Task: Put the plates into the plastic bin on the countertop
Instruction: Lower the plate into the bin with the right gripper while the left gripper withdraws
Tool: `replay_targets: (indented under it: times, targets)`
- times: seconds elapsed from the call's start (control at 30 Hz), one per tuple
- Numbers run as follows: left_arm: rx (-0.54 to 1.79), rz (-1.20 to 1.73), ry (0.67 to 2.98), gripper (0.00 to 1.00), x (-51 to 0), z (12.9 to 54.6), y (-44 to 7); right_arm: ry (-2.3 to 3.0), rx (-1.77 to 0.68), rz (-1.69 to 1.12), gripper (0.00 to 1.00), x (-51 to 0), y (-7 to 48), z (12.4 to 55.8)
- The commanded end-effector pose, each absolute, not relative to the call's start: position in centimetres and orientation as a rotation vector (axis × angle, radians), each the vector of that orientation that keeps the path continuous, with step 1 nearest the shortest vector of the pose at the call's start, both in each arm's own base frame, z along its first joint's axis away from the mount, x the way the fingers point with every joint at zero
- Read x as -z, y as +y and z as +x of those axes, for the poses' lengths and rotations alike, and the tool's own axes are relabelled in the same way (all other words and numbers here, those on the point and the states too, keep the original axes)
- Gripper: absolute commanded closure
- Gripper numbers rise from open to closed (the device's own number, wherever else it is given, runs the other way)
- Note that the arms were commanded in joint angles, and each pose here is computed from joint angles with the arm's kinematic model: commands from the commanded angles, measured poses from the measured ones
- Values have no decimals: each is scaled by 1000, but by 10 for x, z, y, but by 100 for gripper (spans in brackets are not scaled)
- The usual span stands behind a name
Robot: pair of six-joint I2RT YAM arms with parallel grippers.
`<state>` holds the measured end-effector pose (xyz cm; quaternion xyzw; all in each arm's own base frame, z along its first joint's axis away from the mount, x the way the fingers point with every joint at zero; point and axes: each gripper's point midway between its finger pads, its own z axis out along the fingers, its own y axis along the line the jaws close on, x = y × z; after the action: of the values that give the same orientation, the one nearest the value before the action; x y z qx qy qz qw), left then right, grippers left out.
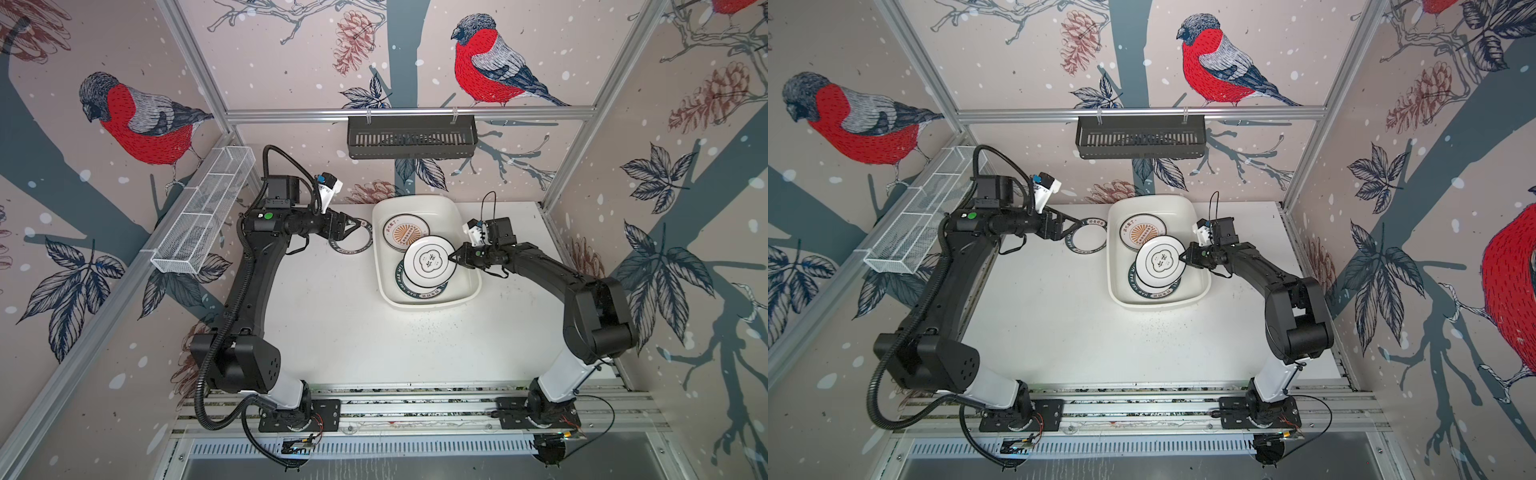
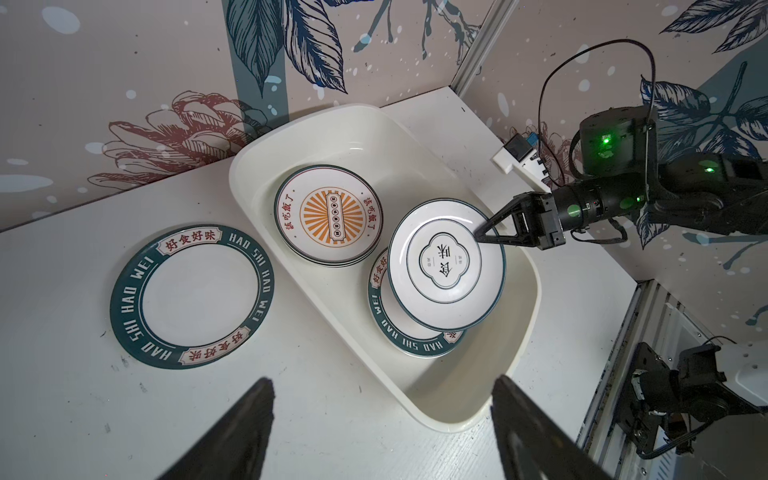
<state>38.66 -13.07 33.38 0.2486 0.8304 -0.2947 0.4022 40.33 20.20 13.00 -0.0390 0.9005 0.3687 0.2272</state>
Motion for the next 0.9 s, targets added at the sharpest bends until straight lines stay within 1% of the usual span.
replay_targets:
  times: [0.0,0.23,0.4,0.87]
  targets:
    - [734,631,2020,17,-354,388,-133,2487,-998,-136,98,-129,204,404]
    - [776,648,1973,17,-366,380,-140,2529,-997,-165,97,-120,213,404]
    - [808,653,1985,18,-358,377,-144,2544,-999,-163,97,-114,216,404]
    - [817,668,1966,18,-360,369,-149,2587,-993,-156,96,-99,218,405]
